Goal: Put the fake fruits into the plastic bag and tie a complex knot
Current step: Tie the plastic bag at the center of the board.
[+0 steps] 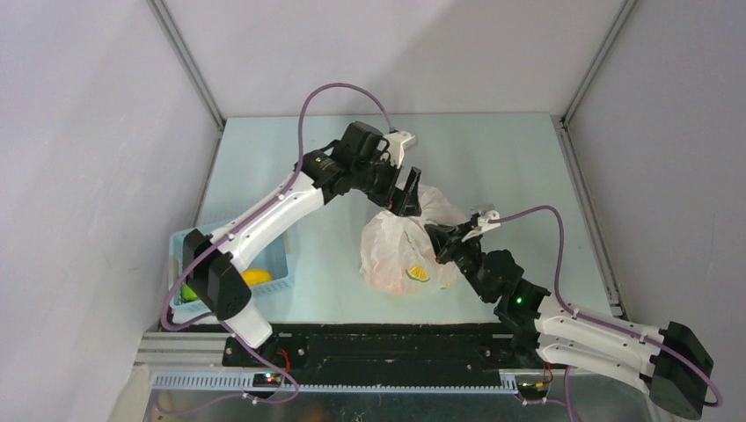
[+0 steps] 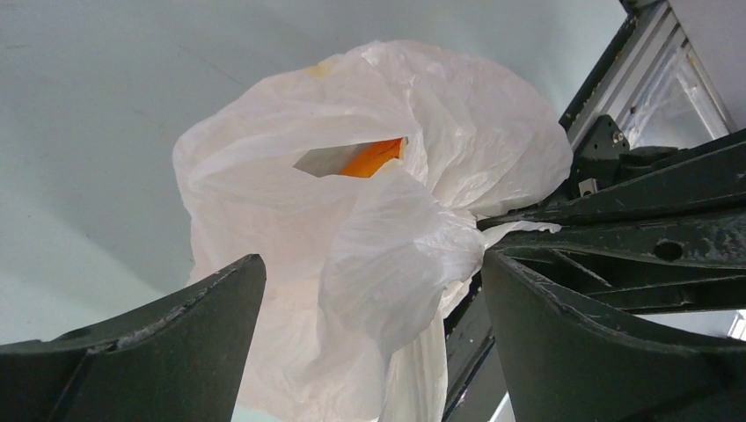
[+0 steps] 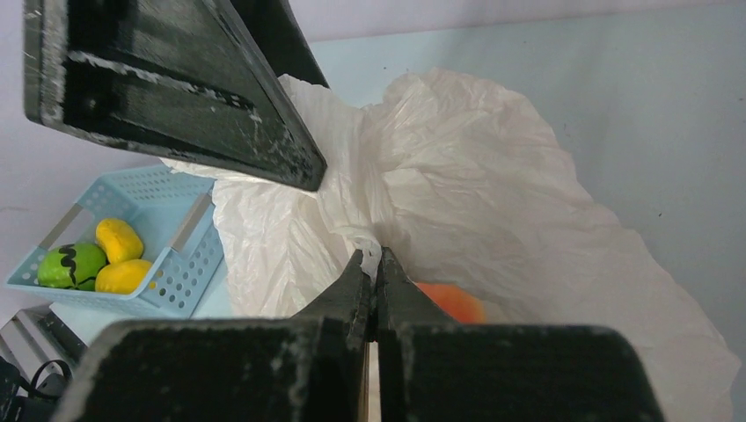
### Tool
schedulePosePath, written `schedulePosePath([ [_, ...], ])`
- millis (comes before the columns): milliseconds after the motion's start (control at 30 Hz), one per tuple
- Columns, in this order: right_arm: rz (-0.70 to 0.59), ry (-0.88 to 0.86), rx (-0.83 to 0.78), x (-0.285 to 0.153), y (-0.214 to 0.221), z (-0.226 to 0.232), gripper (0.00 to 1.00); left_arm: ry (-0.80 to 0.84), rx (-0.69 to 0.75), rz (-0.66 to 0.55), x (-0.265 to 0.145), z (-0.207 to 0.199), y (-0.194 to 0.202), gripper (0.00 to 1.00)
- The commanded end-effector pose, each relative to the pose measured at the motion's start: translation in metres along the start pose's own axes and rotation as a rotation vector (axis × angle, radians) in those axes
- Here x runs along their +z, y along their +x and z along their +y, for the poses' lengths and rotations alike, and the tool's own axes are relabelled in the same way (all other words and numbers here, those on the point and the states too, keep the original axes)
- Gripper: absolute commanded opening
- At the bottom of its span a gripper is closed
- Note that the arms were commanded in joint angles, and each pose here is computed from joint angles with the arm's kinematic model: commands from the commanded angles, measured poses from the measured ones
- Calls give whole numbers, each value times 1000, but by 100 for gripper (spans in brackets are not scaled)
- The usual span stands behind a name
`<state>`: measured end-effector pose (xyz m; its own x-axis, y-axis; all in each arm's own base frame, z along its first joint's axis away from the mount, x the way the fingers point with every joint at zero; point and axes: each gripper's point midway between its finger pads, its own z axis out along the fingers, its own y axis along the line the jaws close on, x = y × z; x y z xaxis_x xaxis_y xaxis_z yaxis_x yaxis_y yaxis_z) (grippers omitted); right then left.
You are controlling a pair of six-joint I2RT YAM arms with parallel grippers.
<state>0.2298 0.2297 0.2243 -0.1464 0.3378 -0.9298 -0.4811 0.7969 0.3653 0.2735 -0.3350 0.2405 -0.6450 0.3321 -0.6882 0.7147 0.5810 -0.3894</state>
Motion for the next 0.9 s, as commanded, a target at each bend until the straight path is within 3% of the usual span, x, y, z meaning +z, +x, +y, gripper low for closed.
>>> schedulePosePath([
  [0, -58, -2, 5, 2, -14, 1, 0, 50, 34, 58, -3, -13, 5, 99],
  [133, -58, 0, 4, 1, -13, 0, 0, 52, 40, 104, 1, -14, 15, 99],
  [233, -62, 10, 0, 1, -13, -3, 0, 52, 44, 130, 3, -14, 22, 92],
  [600, -51, 74, -21, 0, -8, -18, 0, 51, 47, 97, 4, -13, 26, 24],
  [767, -48, 88, -6, -8, -11, -22, 15, 69, 50, 9, 1, -17, 21, 3],
  [833, -47, 79, 13, -13, -16, -21, 22, 76, 50, -28, 0, -18, 20, 0],
  [867, -38, 82, 38, -18, -16, -22, 31, 78, 52, -44, 2, -18, 20, 0],
])
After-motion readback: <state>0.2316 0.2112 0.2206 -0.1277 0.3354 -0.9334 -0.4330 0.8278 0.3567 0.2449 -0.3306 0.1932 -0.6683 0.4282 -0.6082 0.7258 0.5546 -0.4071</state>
